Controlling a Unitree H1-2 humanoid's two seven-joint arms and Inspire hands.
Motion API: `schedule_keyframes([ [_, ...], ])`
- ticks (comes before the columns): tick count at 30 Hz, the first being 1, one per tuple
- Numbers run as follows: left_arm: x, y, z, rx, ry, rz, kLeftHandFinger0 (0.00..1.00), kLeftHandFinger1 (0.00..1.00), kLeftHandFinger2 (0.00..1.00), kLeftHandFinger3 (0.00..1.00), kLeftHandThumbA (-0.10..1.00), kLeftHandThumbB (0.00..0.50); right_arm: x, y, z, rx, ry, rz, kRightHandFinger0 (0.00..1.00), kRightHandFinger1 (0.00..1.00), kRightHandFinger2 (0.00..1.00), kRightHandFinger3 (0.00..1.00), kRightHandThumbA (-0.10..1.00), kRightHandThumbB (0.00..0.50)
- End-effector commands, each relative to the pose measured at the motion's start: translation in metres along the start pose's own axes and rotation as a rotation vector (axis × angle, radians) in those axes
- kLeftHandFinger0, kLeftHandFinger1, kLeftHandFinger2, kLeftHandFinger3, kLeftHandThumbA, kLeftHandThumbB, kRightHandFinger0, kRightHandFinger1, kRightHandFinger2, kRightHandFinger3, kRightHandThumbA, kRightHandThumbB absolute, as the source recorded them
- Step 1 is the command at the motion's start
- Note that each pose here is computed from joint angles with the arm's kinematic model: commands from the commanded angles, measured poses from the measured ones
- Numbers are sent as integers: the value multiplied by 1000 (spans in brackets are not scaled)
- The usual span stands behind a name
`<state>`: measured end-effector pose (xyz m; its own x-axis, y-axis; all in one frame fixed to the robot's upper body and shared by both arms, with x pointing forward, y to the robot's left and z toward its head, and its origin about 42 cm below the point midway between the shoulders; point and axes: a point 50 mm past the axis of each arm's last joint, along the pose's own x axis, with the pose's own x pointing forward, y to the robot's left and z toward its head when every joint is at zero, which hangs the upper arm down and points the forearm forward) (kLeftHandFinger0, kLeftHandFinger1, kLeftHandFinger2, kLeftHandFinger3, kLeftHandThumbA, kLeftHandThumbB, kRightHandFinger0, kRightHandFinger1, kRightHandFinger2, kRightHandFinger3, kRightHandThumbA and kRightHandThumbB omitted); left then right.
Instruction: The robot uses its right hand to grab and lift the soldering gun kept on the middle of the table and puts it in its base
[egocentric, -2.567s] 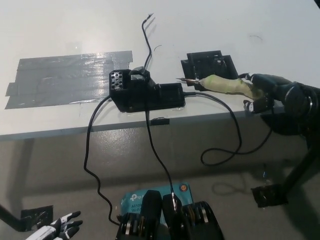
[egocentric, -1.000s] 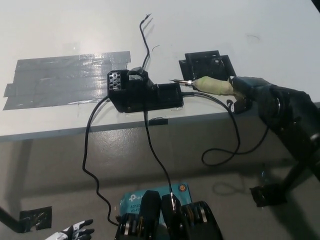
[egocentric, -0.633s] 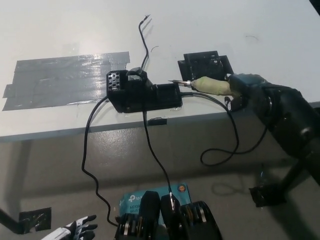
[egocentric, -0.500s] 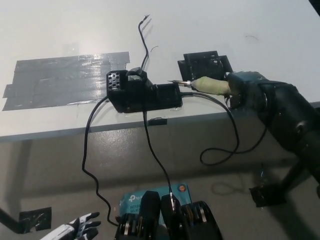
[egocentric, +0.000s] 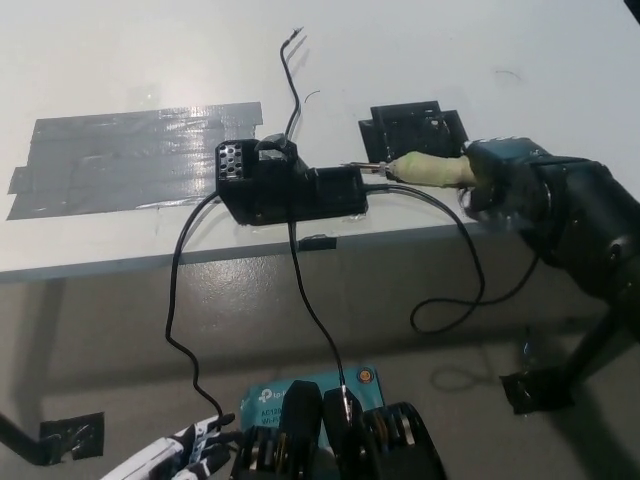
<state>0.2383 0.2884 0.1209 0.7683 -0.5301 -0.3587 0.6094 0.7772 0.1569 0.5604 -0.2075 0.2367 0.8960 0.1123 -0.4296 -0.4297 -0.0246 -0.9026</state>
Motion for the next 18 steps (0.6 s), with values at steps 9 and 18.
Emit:
schedule_keyframes([
  [9, -3, 5, 6, 43, -10, -27, 1000, 1000, 1000, 1000, 742, 200, 3, 17, 12, -51, -55, 95, 464, 591, 970, 1000, 145, 419],
  [18, -1, 8, 9, 38, -25, -33, 1000, 1000, 1000, 1000, 714, 173, 5, 23, 23, -148, -60, 171, 708, 969, 1000, 1000, 56, 394],
])
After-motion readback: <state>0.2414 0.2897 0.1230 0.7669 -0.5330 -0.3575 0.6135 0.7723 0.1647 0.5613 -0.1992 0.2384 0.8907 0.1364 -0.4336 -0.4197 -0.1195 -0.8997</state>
